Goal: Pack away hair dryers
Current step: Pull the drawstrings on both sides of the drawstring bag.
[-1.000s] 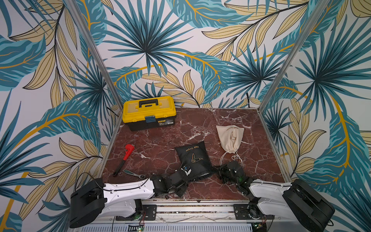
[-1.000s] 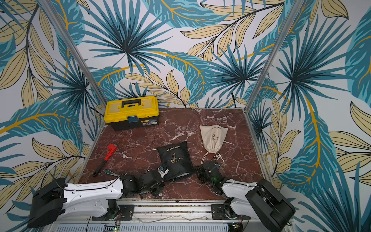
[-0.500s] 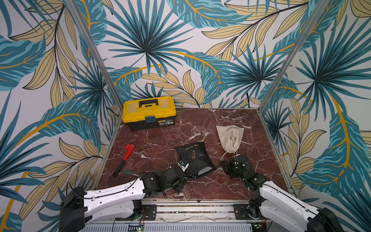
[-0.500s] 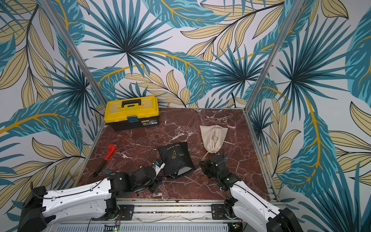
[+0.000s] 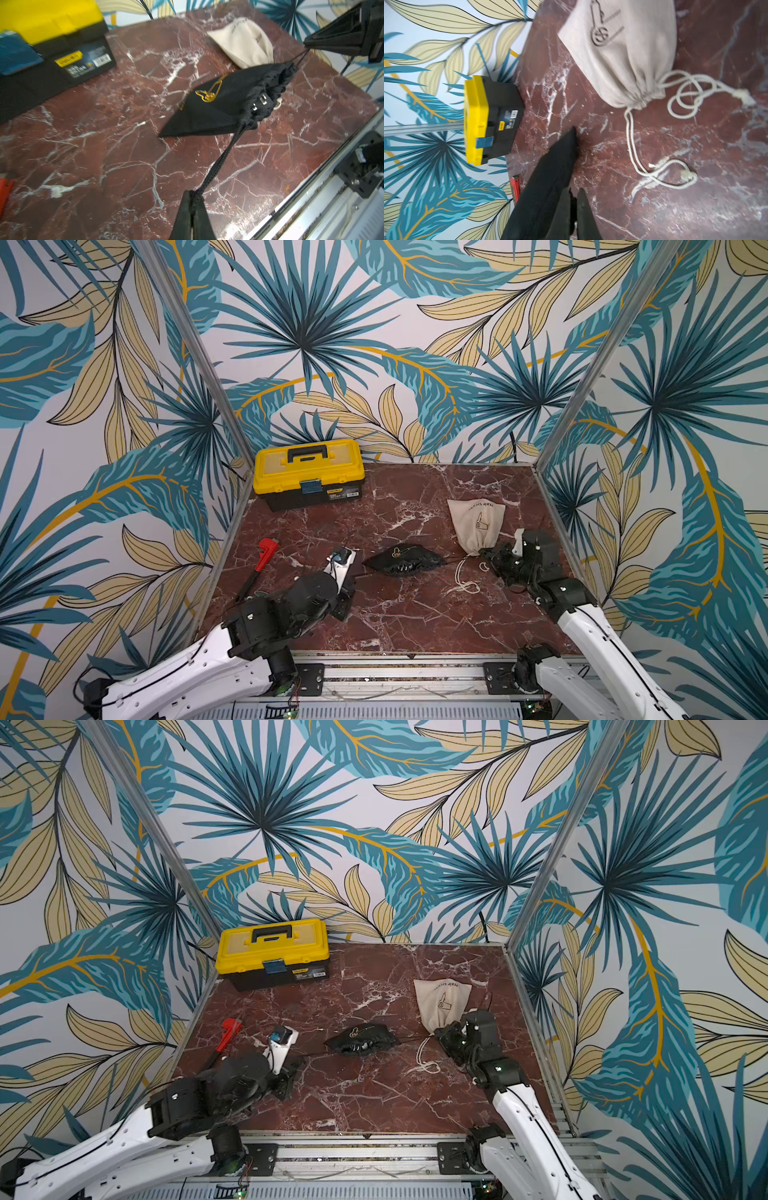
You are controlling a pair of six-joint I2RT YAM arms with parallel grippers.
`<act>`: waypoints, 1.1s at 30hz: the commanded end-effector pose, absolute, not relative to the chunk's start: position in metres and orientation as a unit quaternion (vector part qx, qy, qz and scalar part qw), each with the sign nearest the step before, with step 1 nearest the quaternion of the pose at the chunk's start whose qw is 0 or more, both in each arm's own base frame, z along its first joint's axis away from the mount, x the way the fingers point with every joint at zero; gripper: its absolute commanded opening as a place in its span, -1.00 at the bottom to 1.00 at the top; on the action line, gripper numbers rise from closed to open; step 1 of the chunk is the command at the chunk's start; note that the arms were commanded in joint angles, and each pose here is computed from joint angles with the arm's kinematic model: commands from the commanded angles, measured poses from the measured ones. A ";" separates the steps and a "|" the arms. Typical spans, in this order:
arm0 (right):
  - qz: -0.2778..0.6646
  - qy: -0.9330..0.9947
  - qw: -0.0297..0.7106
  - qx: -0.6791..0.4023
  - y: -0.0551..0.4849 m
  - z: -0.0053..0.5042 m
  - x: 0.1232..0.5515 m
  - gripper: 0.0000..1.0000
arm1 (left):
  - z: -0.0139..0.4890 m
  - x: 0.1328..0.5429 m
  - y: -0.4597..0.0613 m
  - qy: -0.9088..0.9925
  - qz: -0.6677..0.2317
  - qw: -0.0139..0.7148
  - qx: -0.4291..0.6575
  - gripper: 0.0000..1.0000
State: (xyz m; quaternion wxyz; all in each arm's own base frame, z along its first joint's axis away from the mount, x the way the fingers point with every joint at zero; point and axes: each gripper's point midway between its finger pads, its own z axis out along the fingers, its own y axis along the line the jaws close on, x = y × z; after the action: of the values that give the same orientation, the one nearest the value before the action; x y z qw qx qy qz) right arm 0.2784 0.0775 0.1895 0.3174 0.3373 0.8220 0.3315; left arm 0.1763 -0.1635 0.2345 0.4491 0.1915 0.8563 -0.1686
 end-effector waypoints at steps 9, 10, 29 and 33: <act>0.325 0.821 0.348 0.314 0.043 0.245 0.303 -1.00 | 0.304 0.220 -0.093 0.859 -0.034 0.489 0.146 -1.00; 0.327 0.820 0.350 0.313 0.039 0.249 0.306 -1.00 | 0.304 0.225 -0.090 0.863 -0.031 0.484 0.143 -1.00; 0.324 0.796 0.372 0.352 -0.018 0.262 0.332 -1.00 | 0.305 0.294 -0.023 0.891 -0.023 0.452 0.047 -1.00; 0.320 0.790 0.375 0.364 -0.032 0.260 0.338 -1.00 | 0.310 0.305 -0.009 0.890 -0.027 0.455 0.027 -1.00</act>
State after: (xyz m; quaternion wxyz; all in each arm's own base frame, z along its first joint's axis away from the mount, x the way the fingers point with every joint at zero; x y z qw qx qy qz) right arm 0.3201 0.0264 0.2543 0.2952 0.3169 0.8053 0.4049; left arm 0.2905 -0.0664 0.2752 0.4028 0.1016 0.9013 -0.1227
